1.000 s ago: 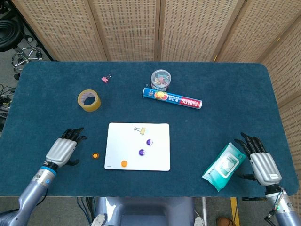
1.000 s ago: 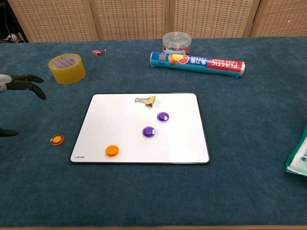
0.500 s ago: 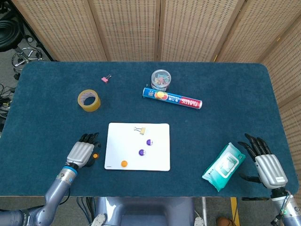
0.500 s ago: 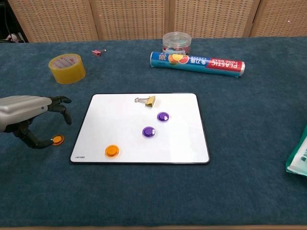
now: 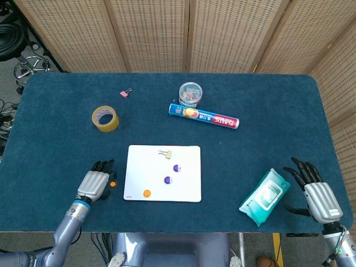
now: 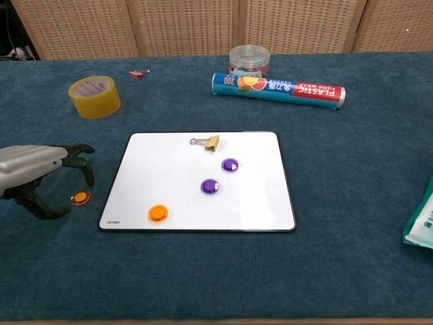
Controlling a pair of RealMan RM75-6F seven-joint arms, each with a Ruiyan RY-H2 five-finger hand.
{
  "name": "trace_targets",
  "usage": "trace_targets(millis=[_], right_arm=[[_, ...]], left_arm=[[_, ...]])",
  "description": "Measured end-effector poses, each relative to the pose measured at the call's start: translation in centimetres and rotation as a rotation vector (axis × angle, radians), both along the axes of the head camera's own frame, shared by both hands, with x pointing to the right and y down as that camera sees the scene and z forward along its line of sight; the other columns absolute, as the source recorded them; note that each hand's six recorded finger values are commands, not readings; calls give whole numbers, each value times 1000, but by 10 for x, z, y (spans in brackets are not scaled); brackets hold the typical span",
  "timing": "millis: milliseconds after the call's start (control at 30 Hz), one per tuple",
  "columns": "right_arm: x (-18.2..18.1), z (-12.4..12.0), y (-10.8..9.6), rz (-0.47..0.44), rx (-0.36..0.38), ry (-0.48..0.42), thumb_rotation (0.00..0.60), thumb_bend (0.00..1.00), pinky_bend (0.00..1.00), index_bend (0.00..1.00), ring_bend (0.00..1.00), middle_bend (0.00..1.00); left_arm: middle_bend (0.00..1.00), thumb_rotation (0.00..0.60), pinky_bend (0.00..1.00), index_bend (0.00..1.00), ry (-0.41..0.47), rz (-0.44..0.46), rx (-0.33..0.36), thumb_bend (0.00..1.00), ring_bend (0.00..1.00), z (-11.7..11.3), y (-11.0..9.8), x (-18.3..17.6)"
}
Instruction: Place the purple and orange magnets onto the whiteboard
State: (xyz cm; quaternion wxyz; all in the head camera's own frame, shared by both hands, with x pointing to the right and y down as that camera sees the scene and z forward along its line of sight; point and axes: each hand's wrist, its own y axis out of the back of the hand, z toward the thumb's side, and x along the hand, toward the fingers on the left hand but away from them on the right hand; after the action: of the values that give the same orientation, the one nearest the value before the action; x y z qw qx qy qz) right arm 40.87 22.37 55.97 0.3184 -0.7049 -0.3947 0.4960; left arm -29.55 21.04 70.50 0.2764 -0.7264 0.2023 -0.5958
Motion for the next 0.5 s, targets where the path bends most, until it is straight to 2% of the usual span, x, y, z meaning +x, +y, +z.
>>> trace_targets(millis=[500], right_arm=[[2, 1, 0, 14, -7, -5, 600, 0, 0, 213, 0, 0]], left_arm=[[0, 600, 0, 347, 24, 17, 47, 337, 0, 4, 3, 3]])
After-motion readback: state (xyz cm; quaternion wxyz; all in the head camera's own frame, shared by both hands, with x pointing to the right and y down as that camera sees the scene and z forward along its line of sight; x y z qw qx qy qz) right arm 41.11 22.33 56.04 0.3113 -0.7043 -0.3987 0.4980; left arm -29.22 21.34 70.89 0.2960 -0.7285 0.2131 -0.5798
